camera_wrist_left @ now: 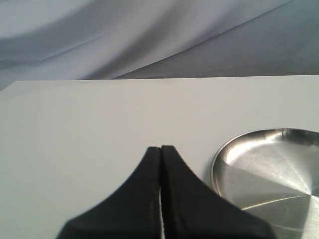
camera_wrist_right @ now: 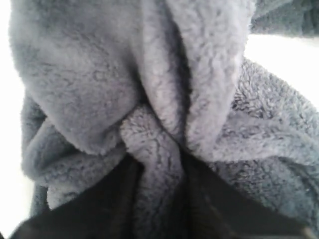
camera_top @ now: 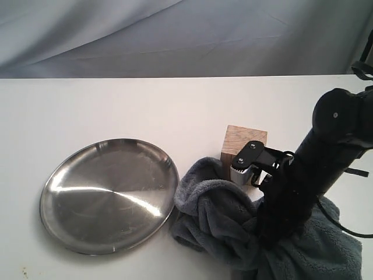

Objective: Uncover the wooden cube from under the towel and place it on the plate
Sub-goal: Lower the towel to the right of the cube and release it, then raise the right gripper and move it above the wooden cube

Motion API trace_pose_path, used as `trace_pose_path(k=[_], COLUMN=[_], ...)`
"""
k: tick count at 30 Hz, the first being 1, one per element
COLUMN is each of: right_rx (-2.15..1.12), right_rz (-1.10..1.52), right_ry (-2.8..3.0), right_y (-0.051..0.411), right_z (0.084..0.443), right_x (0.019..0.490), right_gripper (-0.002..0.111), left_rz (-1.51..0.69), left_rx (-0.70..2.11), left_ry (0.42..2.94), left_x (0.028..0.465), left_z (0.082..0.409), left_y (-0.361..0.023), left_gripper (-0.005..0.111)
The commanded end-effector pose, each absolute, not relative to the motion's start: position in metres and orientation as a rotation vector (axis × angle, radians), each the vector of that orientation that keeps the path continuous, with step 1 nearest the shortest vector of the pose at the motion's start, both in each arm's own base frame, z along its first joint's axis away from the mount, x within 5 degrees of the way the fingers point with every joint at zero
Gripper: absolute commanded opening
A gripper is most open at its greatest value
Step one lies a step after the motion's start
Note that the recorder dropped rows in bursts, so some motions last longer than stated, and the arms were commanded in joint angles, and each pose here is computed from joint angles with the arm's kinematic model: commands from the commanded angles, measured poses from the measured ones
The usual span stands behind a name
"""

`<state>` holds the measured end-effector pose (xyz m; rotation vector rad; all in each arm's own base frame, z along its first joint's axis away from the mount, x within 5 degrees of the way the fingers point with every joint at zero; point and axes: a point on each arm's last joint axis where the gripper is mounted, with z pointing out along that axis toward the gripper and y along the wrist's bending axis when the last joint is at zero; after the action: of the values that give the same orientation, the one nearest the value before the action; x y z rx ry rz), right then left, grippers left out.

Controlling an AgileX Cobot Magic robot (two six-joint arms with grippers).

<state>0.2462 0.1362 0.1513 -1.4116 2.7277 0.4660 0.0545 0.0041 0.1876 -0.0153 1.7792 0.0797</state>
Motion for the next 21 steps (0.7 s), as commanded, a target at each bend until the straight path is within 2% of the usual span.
trace_pose_path(k=[1,2,4,11,21], right_rx=[-1.483,-1.483,-1.467,-1.445,-1.373], right_rz=[0.558,0.584,0.626,0.629,0.534], right_ry=[2.795,2.815,2.838,2.779,2.484], right_y=[0.135,0.136,0.136,0.134,0.124], right_z=[0.155,0.156,0.158,0.185,0.255], right_x=[0.234,0.231,0.228,0.221,0.198], right_gripper=[0.059,0.069,0.075,0.071,0.069], left_rz=[0.076,0.076,0.076,0.076,0.076], left_rx=[-0.021,-0.021,-0.021,-0.021,-0.021], left_ry=[1.768,1.768,1.768,1.768,1.768], left_x=[0.055,0.055,0.055,0.055,0.055], left_z=[0.187,0.187,0.187,0.187,0.187], left_y=[0.004,0.004,0.004,0.004,0.004], left_gripper=[0.0,0.0,0.0,0.0,0.0])
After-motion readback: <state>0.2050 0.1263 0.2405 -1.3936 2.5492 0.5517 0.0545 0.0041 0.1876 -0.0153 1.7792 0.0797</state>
